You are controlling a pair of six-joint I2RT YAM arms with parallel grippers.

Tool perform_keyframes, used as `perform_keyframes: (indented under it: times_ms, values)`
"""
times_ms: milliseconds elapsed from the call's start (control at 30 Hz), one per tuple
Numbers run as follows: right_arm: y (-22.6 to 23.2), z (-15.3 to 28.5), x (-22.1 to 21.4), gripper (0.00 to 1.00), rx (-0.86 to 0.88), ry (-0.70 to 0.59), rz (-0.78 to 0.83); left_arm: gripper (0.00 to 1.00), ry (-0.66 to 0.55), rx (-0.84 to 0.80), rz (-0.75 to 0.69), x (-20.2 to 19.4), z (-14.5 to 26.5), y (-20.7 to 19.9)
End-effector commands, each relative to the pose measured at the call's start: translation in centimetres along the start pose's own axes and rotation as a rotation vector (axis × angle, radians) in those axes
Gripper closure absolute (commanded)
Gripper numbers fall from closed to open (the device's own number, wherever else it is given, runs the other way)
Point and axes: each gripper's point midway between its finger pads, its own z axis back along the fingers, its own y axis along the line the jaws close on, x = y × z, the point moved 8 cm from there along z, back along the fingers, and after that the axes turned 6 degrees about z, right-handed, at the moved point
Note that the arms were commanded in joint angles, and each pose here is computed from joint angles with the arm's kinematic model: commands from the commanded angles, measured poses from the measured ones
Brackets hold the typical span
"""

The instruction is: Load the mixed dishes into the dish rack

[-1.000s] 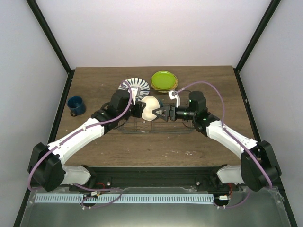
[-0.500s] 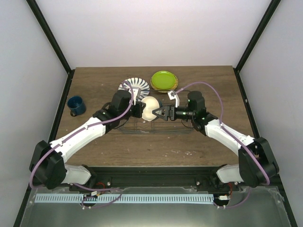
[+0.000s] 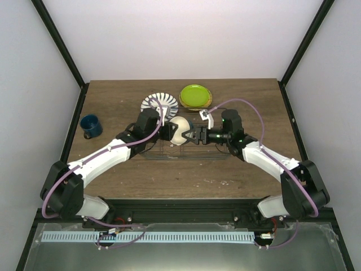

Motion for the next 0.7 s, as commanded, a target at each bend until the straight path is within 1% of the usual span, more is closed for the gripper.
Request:
perform_keyframes:
  times_ms: [0, 100, 300, 400, 467, 533, 667]
  values:
    - [1.1, -0.2, 1.6, 0.58, -0.009, -0.032, 0.103, 0.58, -0.04, -0.084, 0.008, 0.6, -0.2, -1.3]
    - [0.8, -0.2, 1.8, 0.6, -0.066, -0.034, 0.113, 0.49, -0.037, -0.067, 0.007, 0.5, -0.2, -1.1]
    - [0.4, 0.3, 2.5, 0.6, -0.18, -0.052, 0.141, 0.23, -0.018, 0.004, 0.001, -0.4, 0.3, 0.0]
    - [0.3, 0.6, 2.8, 0.6, -0.227, -0.067, 0.156, 0.13, -0.013, 0.054, 0.003, -1.0, 0.8, 1.0]
    - [0.3, 0.8, 3.1, 0.6, -0.256, -0.073, 0.16, 0.09, -0.01, 0.088, 0.008, -1.3, 1.2, 1.7]
    - [0.1, 1.0, 3.5, 0.6, -0.3, -0.079, 0.165, 0.07, -0.012, 0.128, 0.014, -1.5, 1.8, 2.4]
    - [-0.3, 1.6, 5.1, 0.6, -0.457, -0.07, 0.176, 0.04, -0.051, 0.18, 0.021, -1.3, 4.2, 3.2]
